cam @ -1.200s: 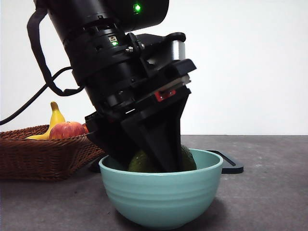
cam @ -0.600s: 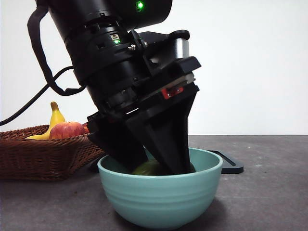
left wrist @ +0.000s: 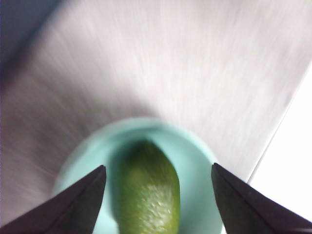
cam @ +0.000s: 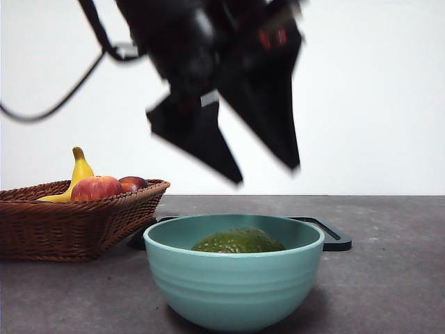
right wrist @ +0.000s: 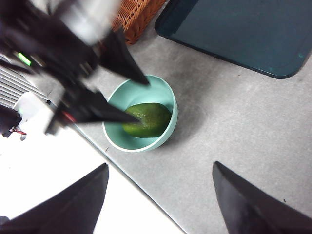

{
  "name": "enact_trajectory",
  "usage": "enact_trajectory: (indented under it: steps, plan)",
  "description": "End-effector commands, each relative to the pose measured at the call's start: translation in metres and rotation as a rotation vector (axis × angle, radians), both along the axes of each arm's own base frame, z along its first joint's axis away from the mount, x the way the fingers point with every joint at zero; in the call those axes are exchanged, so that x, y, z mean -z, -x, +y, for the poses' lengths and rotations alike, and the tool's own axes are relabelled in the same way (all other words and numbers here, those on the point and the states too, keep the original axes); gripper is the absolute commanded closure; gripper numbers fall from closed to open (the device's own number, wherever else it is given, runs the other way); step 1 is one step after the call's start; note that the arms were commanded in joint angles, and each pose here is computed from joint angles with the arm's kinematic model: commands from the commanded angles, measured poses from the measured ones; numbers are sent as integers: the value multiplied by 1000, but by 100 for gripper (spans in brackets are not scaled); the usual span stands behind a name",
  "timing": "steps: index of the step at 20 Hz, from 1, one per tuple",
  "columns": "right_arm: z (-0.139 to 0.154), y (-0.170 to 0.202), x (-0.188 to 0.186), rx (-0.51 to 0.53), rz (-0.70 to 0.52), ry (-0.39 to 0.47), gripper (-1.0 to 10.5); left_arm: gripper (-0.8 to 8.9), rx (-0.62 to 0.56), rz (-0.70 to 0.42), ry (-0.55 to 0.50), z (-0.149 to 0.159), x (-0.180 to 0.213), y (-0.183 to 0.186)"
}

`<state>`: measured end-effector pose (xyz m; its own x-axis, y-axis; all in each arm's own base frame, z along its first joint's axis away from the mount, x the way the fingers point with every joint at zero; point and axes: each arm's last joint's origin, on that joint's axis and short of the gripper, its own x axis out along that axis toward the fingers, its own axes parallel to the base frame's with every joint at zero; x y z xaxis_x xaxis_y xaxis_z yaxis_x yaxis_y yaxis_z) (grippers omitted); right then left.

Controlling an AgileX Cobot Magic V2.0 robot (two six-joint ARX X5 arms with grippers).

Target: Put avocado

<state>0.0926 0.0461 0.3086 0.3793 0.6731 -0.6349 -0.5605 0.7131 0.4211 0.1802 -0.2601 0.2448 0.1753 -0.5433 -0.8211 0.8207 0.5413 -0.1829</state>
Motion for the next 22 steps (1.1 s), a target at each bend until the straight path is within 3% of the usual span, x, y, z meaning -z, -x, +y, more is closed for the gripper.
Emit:
enact_trajectory:
  steps: [1, 4, 11, 16, 22]
  plan:
    - [1, -1, -5, -9, -22, -4, 608, 470, -33, -65, 88, 10, -30, -4]
    - [1, -1, -5, -8, -22, -4, 608, 470, -141, -117, 151, 46, -59, -13]
    - [4, -11, -2, -9, 5, 5, 608, 470, -398, -165, 169, 137, -96, -16]
    - [12, -31, 3, -17, 33, 13, 608, 470, -369, -86, 226, 162, -84, 10]
    - [30, -57, 16, -68, 84, 32, 608, 470, -215, 85, 279, 172, -54, 46]
